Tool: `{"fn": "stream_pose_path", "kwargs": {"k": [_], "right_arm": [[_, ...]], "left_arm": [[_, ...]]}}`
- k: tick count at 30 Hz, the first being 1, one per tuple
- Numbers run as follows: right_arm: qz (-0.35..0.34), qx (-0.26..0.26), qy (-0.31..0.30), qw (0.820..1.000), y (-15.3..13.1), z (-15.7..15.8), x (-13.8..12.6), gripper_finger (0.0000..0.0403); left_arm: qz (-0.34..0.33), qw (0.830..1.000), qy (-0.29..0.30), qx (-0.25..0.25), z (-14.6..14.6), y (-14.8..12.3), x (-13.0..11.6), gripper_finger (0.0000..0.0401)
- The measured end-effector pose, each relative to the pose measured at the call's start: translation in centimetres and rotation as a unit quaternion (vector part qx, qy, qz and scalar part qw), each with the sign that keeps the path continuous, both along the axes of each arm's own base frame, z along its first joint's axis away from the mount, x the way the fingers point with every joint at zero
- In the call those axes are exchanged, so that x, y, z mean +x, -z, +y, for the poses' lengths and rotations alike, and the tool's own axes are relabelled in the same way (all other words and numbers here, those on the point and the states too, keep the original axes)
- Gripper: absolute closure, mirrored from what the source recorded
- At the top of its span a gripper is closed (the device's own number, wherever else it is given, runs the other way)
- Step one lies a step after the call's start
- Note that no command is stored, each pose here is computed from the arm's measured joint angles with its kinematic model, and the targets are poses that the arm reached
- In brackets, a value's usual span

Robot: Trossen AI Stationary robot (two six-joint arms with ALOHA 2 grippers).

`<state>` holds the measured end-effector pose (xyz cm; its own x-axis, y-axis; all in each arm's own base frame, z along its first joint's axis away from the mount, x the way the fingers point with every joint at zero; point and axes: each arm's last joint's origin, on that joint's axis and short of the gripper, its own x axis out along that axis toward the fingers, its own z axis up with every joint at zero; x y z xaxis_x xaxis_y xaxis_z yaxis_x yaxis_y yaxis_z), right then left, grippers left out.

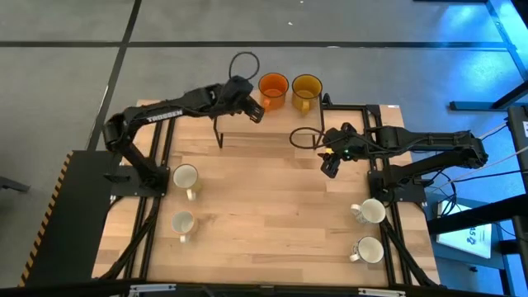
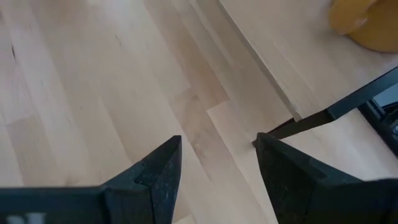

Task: Place coffee mugs
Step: Put the orange mug on the shelf, then put the light yellow mug on the shelf

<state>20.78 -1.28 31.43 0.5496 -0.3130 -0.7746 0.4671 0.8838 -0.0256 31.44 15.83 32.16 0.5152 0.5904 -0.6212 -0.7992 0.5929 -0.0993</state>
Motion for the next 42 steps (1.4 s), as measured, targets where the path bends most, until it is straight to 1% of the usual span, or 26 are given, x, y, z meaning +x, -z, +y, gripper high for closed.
{"fn": "stream_pose_path", "kwargs": {"k": [2, 4, 6, 13, 16, 20, 23, 26, 29, 31, 33, 35, 39, 42], "right_arm": [[-0.005, -0.001, -0.001, 1.000, -0.1, 0.0, 0.1, 0.0210], [-0.013, -0.001, -0.001, 1.000, -0.2, 0.0, 0.2, 0.0210], [-0.016, -0.001, -0.001, 1.000, -0.2, 0.0, 0.3, 0.0210], [-0.017, 0.000, 0.001, 1.000, -0.2, 0.0, 0.2, 0.0210], [-0.017, 0.000, 0.001, 1.000, -0.2, 0.0, 0.3, 0.0210], [-0.017, 0.001, 0.001, 1.000, -0.2, 0.0, 0.2, 0.0210], [-0.017, 0.002, 0.001, 1.000, -0.2, 0.0, 0.2, 0.0210], [-0.017, 0.002, 0.000, 1.000, -0.2, 0.0, 0.3, 0.0210], [-0.019, 0.006, -0.002, 1.000, -0.2, 0.0, 0.3, 0.0210], [-0.022, 0.008, -0.004, 1.000, -0.2, 0.0, 0.3, 0.0210], [-0.026, 0.012, -0.008, 1.000, -0.3, 0.1, 0.4, 0.0210], [-0.025, 0.011, -0.010, 1.000, -0.3, 0.1, 0.4, 0.0210], [-0.023, 0.008, -0.014, 1.000, -0.3, 0.1, 0.4, 0.0210], [-0.024, 0.005, -0.018, 1.000, -0.3, 0.1, 0.4, 0.0210]], "left_arm": [[0.003, 1.000, 0.002, -0.011, 0.0, 1.3, 0.2, 0.0279], [-0.012, 1.000, 0.002, -0.008, 0.1, 2.3, 0.9, 0.0279], [-0.006, 1.000, 0.005, -0.012, 0.0, 3.4, 1.3, 0.0279], [-0.020, 1.000, 0.008, -0.005, 0.2, 3.6, 1.8, 0.0280], [-0.039, 0.999, 0.018, -0.003, 0.2, 3.3, 2.1, 0.0280], [-0.026, 0.999, 0.025, -0.015, 0.0, 3.4, 1.8, 0.0280], [-0.046, 0.997, 0.058, -0.019, -0.7, 2.1, 1.3, 0.0280], [-0.065, 0.989, 0.130, -0.021, -2.3, 0.3, 0.8, 0.0280], [-0.081, 0.976, 0.196, -0.047, -4.4, -1.6, -0.6, 0.0280], [-0.085, 0.970, 0.218, -0.061, -5.4, -2.7, -1.9, 0.0280], [-0.077, 0.969, 0.221, -0.072, -6.4, -3.6, -3.3, 0.0277], [-0.062, 0.972, 0.212, -0.080, -7.2, -4.2, -4.8, 0.0268], [-0.010, 0.976, 0.186, -0.115, -8.2, -4.4, -7.7, 0.0242], [0.030, 0.970, 0.190, -0.147, -9.0, -4.5, -9.8, 0.0231]]}}
